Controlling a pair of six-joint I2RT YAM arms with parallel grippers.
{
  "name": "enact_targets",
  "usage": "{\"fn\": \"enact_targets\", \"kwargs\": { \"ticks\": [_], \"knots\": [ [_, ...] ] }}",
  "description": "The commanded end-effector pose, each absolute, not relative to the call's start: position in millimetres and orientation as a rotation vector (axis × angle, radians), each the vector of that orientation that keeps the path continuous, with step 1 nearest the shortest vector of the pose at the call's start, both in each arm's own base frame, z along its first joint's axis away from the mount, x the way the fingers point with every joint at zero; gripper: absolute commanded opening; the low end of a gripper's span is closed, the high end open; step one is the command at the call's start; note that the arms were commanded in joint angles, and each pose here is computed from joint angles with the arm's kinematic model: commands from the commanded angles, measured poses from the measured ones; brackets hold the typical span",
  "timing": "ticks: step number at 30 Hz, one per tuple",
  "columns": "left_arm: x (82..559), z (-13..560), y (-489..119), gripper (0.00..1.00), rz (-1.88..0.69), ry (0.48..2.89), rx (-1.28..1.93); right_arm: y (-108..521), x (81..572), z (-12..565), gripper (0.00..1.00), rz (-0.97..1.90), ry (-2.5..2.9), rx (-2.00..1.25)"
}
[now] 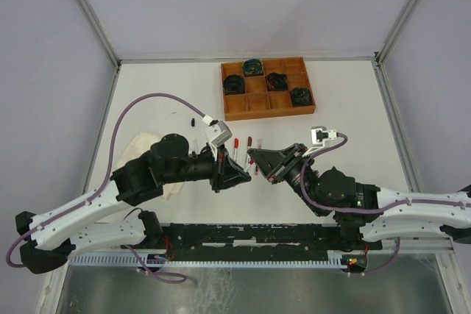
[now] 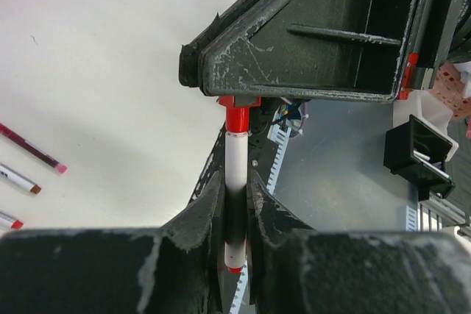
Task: Insert the pens into the pen caps
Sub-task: Press the pen cap onto the pen.
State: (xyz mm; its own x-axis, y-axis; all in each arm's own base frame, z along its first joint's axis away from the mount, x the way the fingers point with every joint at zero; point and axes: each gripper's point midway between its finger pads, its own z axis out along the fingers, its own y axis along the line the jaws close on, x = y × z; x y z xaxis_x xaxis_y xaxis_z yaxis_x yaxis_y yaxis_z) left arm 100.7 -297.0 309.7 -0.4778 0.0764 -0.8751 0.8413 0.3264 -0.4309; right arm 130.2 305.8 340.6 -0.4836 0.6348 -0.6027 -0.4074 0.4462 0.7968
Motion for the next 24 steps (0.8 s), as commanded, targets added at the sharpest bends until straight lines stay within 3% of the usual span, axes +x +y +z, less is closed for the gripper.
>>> {"fn": "enact_targets", "kwargs": {
  "ticks": [1, 9, 16, 24],
  "knots": [
    [146.2, 521.8, -263.1, 0.03, -1.242, 1.030, 0.354, 334.3, 31.8, 225.5, 0.00, 1.192, 2.012, -0.544],
    [145.8, 518.2, -267.7, 0.03, -1.256, 1.036, 0.365, 358.1, 47.7, 259.3, 0.00, 1.137, 1.857, -0.567],
    [140.1, 496.0, -274.1, 0.03, -1.254, 1.078, 0.439, 343.2, 65.9, 300.5, 0.00, 1.074, 1.756, -0.521],
    [135.4, 456.9, -281.2, 0.03, -1.240, 1.163, 0.529, 321.8, 85.8, 370.1, 0.21, 1.036, 1.582, -0.447]
  ]
}}
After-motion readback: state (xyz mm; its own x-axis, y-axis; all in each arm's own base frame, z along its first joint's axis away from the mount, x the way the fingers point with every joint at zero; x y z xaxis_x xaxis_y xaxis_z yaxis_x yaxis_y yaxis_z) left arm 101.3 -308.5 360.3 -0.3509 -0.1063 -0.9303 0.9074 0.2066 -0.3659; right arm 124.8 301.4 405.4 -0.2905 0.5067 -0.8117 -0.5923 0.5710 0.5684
